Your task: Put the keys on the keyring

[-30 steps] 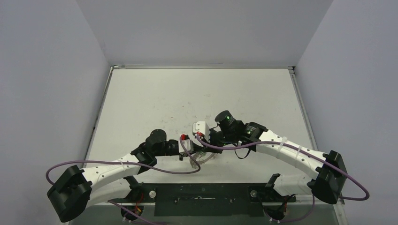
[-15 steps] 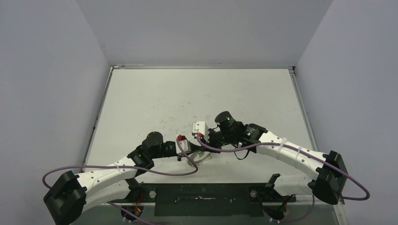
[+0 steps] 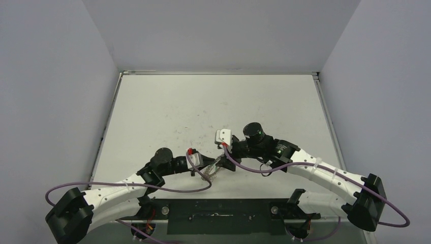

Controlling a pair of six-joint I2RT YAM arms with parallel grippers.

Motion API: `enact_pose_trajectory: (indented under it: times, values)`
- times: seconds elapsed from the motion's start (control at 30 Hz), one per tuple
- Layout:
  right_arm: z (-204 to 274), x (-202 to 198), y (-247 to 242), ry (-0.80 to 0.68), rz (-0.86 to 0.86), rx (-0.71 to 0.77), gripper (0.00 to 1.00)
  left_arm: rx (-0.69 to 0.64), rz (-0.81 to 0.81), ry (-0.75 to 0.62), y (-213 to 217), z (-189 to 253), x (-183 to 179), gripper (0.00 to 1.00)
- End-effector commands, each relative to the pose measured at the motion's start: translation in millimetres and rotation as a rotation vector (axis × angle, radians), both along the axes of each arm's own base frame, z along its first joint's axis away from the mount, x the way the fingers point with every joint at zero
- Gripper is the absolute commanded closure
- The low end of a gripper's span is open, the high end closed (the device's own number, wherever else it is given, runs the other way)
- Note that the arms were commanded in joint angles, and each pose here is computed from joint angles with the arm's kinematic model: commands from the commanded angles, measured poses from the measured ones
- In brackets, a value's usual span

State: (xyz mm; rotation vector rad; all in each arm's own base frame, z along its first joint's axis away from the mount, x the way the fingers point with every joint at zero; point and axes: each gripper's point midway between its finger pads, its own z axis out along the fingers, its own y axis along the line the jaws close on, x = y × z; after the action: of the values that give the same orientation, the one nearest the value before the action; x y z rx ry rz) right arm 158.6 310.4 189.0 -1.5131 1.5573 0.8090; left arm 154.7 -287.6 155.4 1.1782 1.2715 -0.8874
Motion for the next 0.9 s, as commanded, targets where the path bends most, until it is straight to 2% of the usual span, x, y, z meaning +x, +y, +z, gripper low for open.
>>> enact_pose_trajectory:
  times: [0.0, 0.27, 0.37, 0.5, 0.57, 0.87]
  values:
    - [31.6, 6.9, 0.6, -0.084, -0.007, 0.166, 0.35, -0.09, 0.009, -0.058, 0.3, 22.4, -0.8, 1.0]
    - [32.0, -4.7, -5.4, -0.115, 0.107, 0.276, 0.37, -0.156, -0.008, -0.093, 5.1, 33.1, -9.6, 1.0]
    - [28.1, -7.1, -3.2, -0.111, 0.128, 0.285, 0.43, -0.172, -0.003, -0.1, 7.0, 36.6, -10.5, 1.0]
    - [22.0, -14.3, 3.2, -0.075, 0.179, 0.29, 0.56, -0.18, 0.001, -0.097, 8.2, 38.1, -11.0, 1.0]
    - [17.9, -16.2, 6.0, -0.068, 0.19, 0.287, 0.59, -0.182, 0.001, -0.098, 8.2, 38.9, -11.0, 1.0]
    - [-6.5, -11.0, 10.3, -0.066, 0.175, 0.257, 0.58, -0.186, 0.0, -0.097, 7.6, 41.5, -10.9, 1.0]
